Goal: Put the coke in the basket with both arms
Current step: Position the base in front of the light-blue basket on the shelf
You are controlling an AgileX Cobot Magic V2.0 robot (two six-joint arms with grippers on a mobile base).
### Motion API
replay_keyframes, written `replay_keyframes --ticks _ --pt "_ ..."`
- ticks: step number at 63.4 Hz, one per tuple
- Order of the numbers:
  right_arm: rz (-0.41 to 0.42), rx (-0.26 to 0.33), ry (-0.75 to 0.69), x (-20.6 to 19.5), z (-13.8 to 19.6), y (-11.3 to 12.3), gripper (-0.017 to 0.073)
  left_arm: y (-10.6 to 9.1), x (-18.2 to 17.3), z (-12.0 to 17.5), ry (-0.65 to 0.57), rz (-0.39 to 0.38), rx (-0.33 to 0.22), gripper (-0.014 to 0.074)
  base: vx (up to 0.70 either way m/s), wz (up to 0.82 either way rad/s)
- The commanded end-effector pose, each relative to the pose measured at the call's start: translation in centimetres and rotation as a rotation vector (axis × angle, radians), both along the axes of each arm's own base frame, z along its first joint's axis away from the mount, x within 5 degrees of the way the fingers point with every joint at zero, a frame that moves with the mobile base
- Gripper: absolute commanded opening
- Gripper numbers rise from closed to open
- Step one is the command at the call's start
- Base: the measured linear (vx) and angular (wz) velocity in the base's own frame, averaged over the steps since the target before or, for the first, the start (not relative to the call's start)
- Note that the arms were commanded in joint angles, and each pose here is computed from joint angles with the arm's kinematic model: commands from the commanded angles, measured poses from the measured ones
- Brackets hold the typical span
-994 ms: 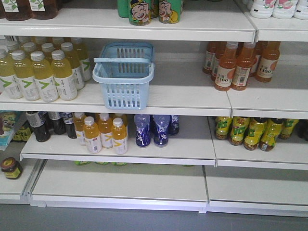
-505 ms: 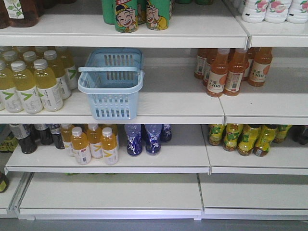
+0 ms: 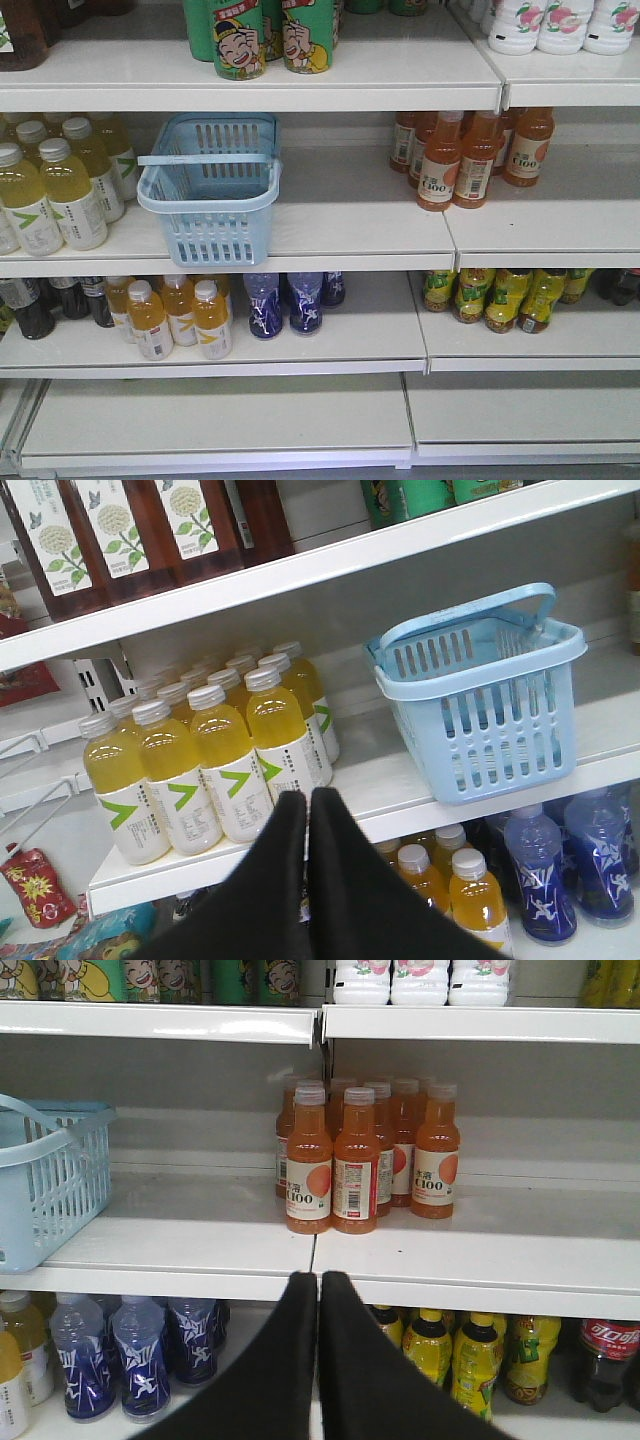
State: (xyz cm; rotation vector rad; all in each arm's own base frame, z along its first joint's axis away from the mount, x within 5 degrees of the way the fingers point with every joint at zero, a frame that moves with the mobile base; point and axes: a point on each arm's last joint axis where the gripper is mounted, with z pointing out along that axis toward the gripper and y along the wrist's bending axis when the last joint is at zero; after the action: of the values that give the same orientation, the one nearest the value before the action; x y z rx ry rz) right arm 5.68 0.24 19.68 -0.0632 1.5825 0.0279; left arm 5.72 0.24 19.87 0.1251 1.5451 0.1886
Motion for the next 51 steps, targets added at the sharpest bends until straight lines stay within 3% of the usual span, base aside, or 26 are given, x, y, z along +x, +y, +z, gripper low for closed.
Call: replay_keyframes --ticks 1,51 --pt "0.018 -0.008 -0.076 -0.12 0.35 0.16 -0.0005 -0.10 -0.16 0.63 -0.085 -0.012 -0.017 -0.0006 0.04 -0.02" --pt "0.018 -0.008 -0.076 -0.12 0.35 0.16 -0.0005 -0.10 -0.16 0.63 -0.085 -0.012 -0.017 -0.0006 0.02 0.00"
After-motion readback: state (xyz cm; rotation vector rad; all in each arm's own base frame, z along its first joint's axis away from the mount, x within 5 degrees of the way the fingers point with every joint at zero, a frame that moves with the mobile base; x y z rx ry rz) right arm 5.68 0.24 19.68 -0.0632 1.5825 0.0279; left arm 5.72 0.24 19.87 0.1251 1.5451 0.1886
